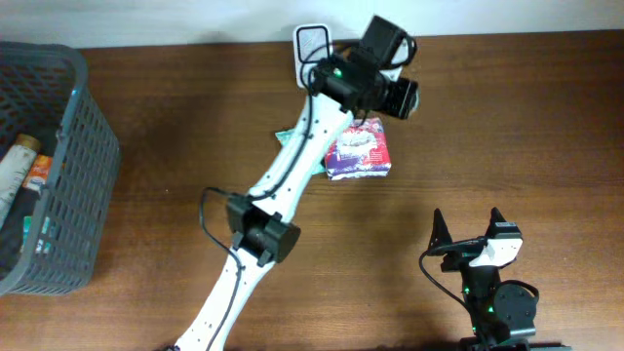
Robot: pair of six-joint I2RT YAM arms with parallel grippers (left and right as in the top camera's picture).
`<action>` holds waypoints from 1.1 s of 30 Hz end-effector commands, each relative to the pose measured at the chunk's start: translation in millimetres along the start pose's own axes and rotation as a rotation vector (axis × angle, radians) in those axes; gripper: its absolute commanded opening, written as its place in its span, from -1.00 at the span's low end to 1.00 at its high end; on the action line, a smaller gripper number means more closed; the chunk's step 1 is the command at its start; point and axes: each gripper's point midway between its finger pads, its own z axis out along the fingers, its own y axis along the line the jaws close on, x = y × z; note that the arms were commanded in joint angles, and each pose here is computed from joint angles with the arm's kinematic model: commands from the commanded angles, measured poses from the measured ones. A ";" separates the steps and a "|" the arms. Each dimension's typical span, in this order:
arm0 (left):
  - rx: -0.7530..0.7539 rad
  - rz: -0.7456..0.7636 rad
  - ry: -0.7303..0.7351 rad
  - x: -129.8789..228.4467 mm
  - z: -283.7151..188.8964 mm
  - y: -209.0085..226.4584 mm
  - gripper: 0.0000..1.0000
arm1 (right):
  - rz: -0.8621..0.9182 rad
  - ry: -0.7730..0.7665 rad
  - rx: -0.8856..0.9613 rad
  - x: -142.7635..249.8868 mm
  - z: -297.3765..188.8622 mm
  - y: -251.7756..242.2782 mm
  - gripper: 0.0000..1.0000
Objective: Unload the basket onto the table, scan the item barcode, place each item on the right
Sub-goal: 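Place the green-lidded jar right of the red-purple package, then reach into the basket and grasp the small orange box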
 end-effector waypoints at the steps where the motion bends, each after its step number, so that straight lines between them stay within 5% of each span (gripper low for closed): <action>1: 0.004 0.016 0.058 23.0 35.5 -8.0 0.33 | 0.002 0.005 0.008 3.6 0.3 -1.4 0.97; 5: -0.026 0.046 0.121 54.7 78.4 -16.4 0.47 | 0.002 0.005 0.008 3.6 0.3 -1.4 0.97; 11: -0.033 0.044 0.139 60.8 82.4 -14.1 0.64 | 0.001 0.005 0.008 3.6 0.3 -1.4 0.97; 16: 0.071 0.035 -0.212 -54.4 -103.5 -26.1 0.77 | 0.002 0.005 0.008 3.6 0.3 -1.4 0.97; 19: -0.049 -0.042 -0.325 -69.6 -218.5 25.7 0.87 | 0.001 0.005 0.008 3.6 0.3 -1.4 0.97; 24: -0.362 -0.311 -0.367 -15.4 -370.1 158.4 0.98 | 0.002 0.005 0.008 3.6 0.3 -1.4 0.97; 30: -0.595 -0.524 -0.438 35.9 -460.2 268.3 0.99 | 0.002 0.005 0.008 3.6 0.3 -1.4 0.97; 33: -0.620 -0.567 -0.490 49.9 -492.2 278.9 0.99 | 0.002 0.005 0.008 3.6 0.3 -1.4 0.97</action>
